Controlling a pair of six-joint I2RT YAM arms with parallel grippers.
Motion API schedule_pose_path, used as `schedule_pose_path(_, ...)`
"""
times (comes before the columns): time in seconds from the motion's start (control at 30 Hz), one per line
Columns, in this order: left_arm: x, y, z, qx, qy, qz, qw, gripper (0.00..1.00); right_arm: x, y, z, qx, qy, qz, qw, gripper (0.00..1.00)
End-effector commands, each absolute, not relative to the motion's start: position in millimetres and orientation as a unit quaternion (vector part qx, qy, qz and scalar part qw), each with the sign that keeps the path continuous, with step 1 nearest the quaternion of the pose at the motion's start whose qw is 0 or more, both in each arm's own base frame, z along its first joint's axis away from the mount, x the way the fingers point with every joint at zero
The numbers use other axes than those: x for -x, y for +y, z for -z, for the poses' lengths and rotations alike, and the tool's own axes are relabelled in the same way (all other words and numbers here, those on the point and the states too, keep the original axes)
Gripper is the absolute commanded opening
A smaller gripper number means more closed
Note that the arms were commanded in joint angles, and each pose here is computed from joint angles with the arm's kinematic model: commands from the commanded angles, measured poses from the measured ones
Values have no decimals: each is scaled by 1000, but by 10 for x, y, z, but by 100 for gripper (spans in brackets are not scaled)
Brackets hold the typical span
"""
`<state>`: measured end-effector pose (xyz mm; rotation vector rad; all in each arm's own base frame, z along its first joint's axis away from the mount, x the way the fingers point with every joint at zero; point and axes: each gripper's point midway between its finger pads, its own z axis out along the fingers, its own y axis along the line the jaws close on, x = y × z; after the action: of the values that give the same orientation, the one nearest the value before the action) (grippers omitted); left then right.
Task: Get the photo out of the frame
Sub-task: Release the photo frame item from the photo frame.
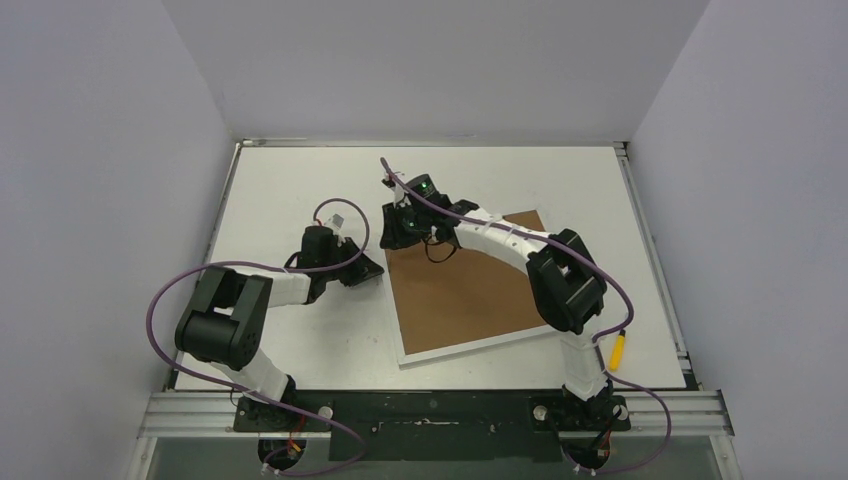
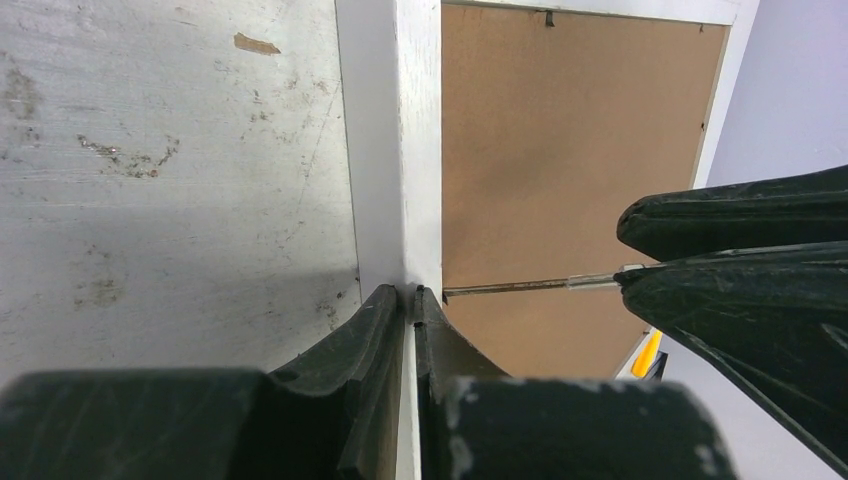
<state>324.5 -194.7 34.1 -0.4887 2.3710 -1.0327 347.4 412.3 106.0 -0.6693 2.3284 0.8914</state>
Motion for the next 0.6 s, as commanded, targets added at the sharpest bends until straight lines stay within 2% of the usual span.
schedule_pose_path(0.0, -3184, -2171, -535, 144, 858, 425, 249, 6, -2873, 4806, -1717, 290, 793, -466, 264, 5)
schedule_pose_path(0.27, -3166, -2140, -540, 146, 860, 419, 251, 6, -2973, 4752, -1753, 260, 804, -448, 292, 5)
schedule_pose_path(0.57, -3210, -1862, -610, 161, 863, 390, 276, 7, -3420, 3766, -1689, 151, 837, -415, 322, 5)
